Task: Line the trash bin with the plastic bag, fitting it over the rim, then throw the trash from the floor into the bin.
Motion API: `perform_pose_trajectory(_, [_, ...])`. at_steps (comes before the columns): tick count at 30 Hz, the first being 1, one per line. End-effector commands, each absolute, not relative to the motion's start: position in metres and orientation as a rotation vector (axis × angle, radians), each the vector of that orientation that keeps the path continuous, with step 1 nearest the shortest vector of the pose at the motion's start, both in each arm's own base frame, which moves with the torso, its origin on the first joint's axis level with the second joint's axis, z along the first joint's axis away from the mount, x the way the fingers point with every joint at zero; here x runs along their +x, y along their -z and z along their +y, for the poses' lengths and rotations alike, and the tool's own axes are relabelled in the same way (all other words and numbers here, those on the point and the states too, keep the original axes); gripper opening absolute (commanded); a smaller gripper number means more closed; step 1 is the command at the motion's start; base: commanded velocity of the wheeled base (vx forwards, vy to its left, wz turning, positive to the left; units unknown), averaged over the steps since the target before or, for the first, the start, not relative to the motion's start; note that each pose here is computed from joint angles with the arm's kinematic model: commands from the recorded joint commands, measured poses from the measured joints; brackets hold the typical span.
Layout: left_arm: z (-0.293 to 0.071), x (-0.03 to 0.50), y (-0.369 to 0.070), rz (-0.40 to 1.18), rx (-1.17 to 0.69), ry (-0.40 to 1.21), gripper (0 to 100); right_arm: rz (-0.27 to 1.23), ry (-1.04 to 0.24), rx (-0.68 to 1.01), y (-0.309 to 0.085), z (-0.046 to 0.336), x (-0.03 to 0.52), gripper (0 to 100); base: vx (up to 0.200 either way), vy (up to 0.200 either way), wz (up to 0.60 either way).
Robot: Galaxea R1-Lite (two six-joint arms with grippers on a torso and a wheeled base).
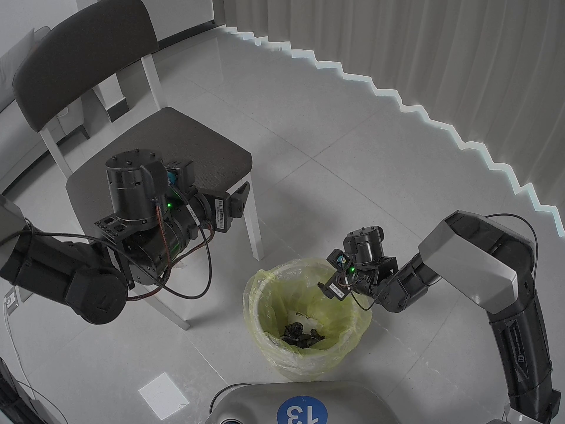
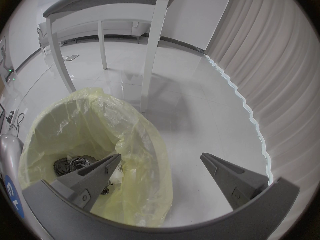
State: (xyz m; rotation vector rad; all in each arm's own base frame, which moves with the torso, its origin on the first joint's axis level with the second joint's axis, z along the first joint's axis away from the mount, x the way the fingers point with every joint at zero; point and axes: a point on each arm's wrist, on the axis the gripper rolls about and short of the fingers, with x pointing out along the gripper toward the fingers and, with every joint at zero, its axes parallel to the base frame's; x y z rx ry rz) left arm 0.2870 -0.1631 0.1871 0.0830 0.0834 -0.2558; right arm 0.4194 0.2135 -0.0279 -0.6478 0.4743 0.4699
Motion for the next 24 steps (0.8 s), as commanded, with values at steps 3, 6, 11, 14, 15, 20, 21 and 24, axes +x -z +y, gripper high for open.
perform_pose_trajectory(3, [-0.163, 0.287, -0.187, 0.082, 0.082, 0.255, 100, 0.474, -0.463, -0.646, 0.03, 0.213, 0.423, 0, 0.0, 0.0, 0.0])
perform_pose_trajectory(6, [-0.163, 0.288, -0.189, 0.079, 0.081, 0.253, 100, 0.474, -0.458, -0.644, 0.03, 0.211, 0.424, 0, 0.0, 0.0, 0.0])
perform_pose_trajectory(11, [-0.162, 0.287, -0.193, 0.064, 0.085, 0.255, 100, 0.465, -0.456, -0.642, 0.024, 0.21, 0.423, 0, 0.0, 0.0, 0.0])
perform_pose_trajectory(14, [-0.162, 0.286, -0.193, 0.063, 0.09, 0.255, 100, 0.449, -0.453, -0.638, 0.015, 0.211, 0.423, 0, 0.0, 0.0, 0.0])
perform_pose_trajectory(15, [-0.162, 0.286, -0.193, 0.063, 0.09, 0.255, 100, 0.443, -0.452, -0.636, 0.013, 0.211, 0.423, 0, 0.0, 0.0, 0.0])
perform_pose_trajectory(20, [-0.162, 0.287, -0.192, 0.067, 0.092, 0.255, 100, 0.421, -0.445, -0.63, 0.001, 0.21, 0.424, 0, 0.0, 0.0, 0.0])
perform_pose_trajectory(21, [-0.162, 0.287, -0.192, 0.066, 0.091, 0.255, 100, 0.419, -0.443, -0.629, 0.0, 0.209, 0.424, 0, 0.0, 0.0, 0.0])
perform_pose_trajectory(24, [-0.163, 0.287, -0.193, 0.064, 0.092, 0.257, 100, 0.43, -0.438, -0.629, 0.003, 0.206, 0.425, 0, 0.0, 0.0, 0.0])
